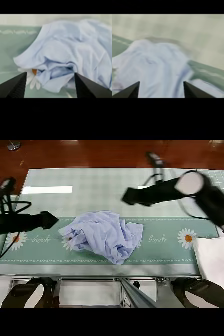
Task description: Fold the shirts.
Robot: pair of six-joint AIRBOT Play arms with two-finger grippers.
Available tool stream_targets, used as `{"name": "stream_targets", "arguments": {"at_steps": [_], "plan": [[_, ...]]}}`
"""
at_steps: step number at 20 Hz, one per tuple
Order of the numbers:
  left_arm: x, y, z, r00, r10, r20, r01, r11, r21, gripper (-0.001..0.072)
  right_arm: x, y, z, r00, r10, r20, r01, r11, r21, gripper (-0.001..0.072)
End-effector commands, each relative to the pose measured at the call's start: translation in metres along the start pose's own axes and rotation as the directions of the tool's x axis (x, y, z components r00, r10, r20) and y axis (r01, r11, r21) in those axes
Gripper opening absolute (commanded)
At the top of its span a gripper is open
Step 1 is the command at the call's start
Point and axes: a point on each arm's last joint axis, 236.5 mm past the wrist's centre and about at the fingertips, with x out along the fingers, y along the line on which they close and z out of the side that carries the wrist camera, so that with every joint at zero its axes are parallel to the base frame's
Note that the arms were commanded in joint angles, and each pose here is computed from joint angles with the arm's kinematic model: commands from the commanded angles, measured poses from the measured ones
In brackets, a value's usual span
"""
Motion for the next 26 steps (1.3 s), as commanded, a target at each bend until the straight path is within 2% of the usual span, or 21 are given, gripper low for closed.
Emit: {"name": "stream_targets", "arguments": {"at_steps": [1, 3, 4, 7, 10, 11, 12, 13, 14, 19, 22, 26], "plan": [[0.050, -0.020, -0.037, 0.965, -0.180, -0.188, 0.155, 0.978, -0.137, 0.0704, -0.081, -0.173, -0.043, 0.912, -0.401, -0.086, 0.410, 0.886, 0.218, 0.0614], [0.075, -0.056, -0.032, 0.899, -0.400, -0.177, 0.357, 0.905, -0.230, 0.0704, -0.077, -0.209, -0.092, 0.926, -0.353, -0.138, 0.378, 0.832, 0.406, 0.0614], [0.085, -0.066, -0.028, 0.869, -0.464, -0.170, 0.410, 0.869, -0.276, 0.0704, -0.068, -0.208, -0.108, 0.949, -0.291, -0.123, 0.315, 0.834, 0.454, 0.0614], [0.120, -0.066, -0.043, 0.841, -0.474, -0.261, 0.373, 0.857, -0.356, 0.0704, -0.037, -0.182, -0.137, 0.986, -0.140, -0.089, 0.166, 0.854, 0.493, 0.0614], [0.145, -0.076, -0.055, 0.819, -0.465, -0.337, 0.351, 0.869, -0.348, 0.0701, -0.011, -0.163, -0.161, 0.987, -0.090, -0.134, 0.142, 0.882, 0.450, 0.0614], [0.150, -0.080, -0.053, 0.814, -0.464, -0.348, 0.352, 0.872, -0.339, 0.0661, -0.005, -0.161, -0.162, 0.984, -0.107, -0.139, 0.156, 0.898, 0.410, 0.0614], [0.153, -0.084, -0.050, 0.808, -0.466, -0.359, 0.360, 0.875, -0.325, 0.0281, 0.001, -0.158, -0.161, 0.984, -0.109, -0.139, 0.157, 0.899, 0.409, 0.0614], [0.152, -0.087, -0.043, 0.807, -0.471, -0.356, 0.388, 0.877, -0.282, 0.0042, 0.009, -0.152, -0.160, 0.985, -0.094, -0.142, 0.146, 0.896, 0.420, 0.0614], [0.149, -0.090, -0.032, 0.813, -0.474, -0.339, 0.406, 0.878, -0.255, 0.0023, 0.017, -0.149, -0.160, 0.985, -0.082, -0.150, 0.140, 0.890, 0.434, 0.0614], [0.122, -0.089, 0.026, 0.843, -0.490, -0.222, 0.453, 0.869, -0.198, 0.0023, 0.055, -0.137, -0.153, 0.976, -0.008, -0.219, 0.109, 0.886, 0.452, 0.0614], [0.116, -0.084, 0.030, 0.841, -0.495, -0.217, 0.456, 0.866, -0.206, 0.0023, 0.074, -0.135, -0.145, 0.964, 0.037, -0.265, 0.102, 0.864, 0.493, 0.0614], [0.117, -0.089, 0.025, 0.834, -0.498, -0.236, 0.463, 0.866, -0.189, 0.0023, 0.098, -0.118, -0.147, 0.939, 0.104, -0.328, 0.065, 0.883, 0.466, 0.0614]]}}
